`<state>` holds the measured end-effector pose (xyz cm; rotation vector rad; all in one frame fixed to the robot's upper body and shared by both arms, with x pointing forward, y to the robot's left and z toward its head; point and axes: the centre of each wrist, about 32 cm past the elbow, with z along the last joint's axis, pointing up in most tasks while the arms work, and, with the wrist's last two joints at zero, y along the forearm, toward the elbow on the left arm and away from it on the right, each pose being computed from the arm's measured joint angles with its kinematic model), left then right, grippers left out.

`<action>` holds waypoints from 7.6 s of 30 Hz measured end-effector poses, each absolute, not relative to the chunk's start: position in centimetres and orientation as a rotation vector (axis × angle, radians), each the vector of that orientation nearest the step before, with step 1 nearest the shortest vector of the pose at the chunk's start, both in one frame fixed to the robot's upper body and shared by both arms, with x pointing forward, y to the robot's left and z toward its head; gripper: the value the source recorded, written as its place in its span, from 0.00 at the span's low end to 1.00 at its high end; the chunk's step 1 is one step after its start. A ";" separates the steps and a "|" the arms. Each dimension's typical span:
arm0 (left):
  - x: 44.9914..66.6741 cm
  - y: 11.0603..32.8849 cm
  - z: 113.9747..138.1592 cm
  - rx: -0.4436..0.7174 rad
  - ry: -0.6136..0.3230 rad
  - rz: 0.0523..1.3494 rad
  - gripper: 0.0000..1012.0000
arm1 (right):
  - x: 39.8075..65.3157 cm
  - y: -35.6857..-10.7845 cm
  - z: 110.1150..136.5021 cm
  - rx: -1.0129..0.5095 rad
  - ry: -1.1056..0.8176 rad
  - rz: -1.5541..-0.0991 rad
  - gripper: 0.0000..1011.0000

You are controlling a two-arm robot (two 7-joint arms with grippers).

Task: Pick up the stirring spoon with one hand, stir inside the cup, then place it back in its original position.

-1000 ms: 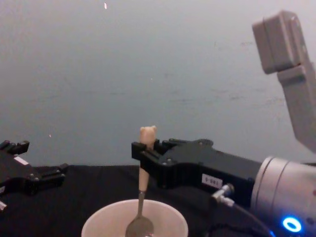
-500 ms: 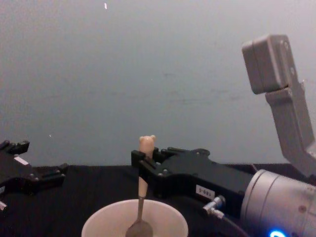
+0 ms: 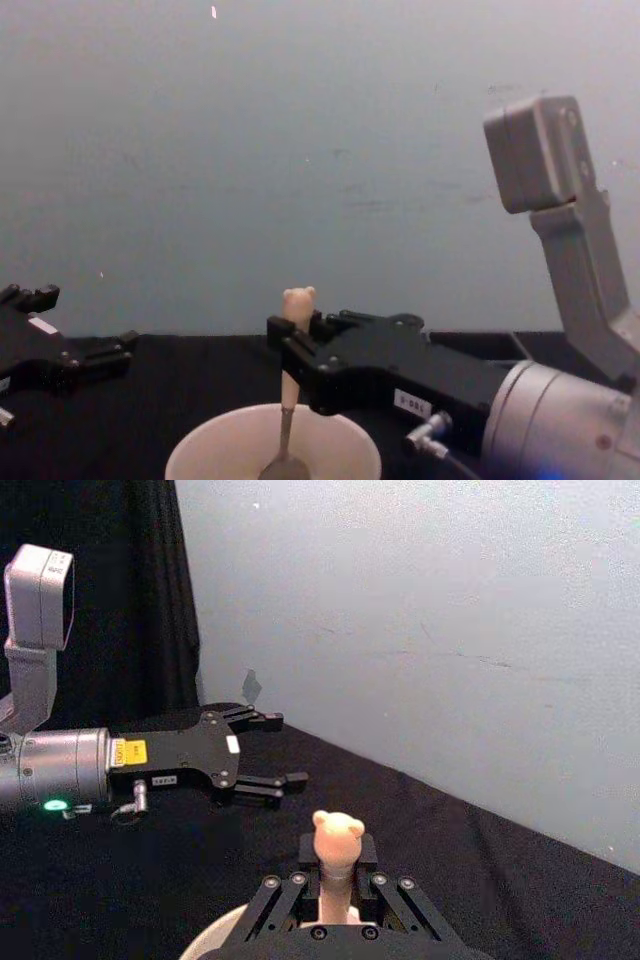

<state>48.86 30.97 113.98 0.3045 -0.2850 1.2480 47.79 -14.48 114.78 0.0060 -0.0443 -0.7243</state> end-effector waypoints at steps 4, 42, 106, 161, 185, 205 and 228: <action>48.9 31.0 114.0 0.304 -0.285 1.248 0.99 | 47.8 -14.6 114.8 0.006 -0.050 -0.729 0.20; 48.9 31.0 114.0 0.304 -0.285 1.248 0.99 | 44.6 -16.6 114.9 -0.014 -0.046 -0.645 0.20; 48.9 31.0 114.0 0.304 -0.285 1.248 0.99 | 45.0 -17.3 115.0 -0.025 -0.069 -0.688 0.20; 48.9 31.0 114.0 0.304 -0.285 1.248 0.99 | 48.0 -15.0 114.9 -0.022 -0.090 -0.756 0.20; 48.9 31.0 114.0 0.304 -0.285 1.248 0.99 | 45.0 -17.3 115.2 -0.026 -0.064 -0.686 0.20; 48.9 31.0 114.0 0.304 -0.285 1.248 0.99 | 45.2 -15.2 115.6 -0.005 -0.061 -0.643 0.20; 48.9 31.0 114.0 0.304 -0.285 1.248 0.99 | 47.6 -14.6 115.1 -0.018 -0.085 -0.732 0.20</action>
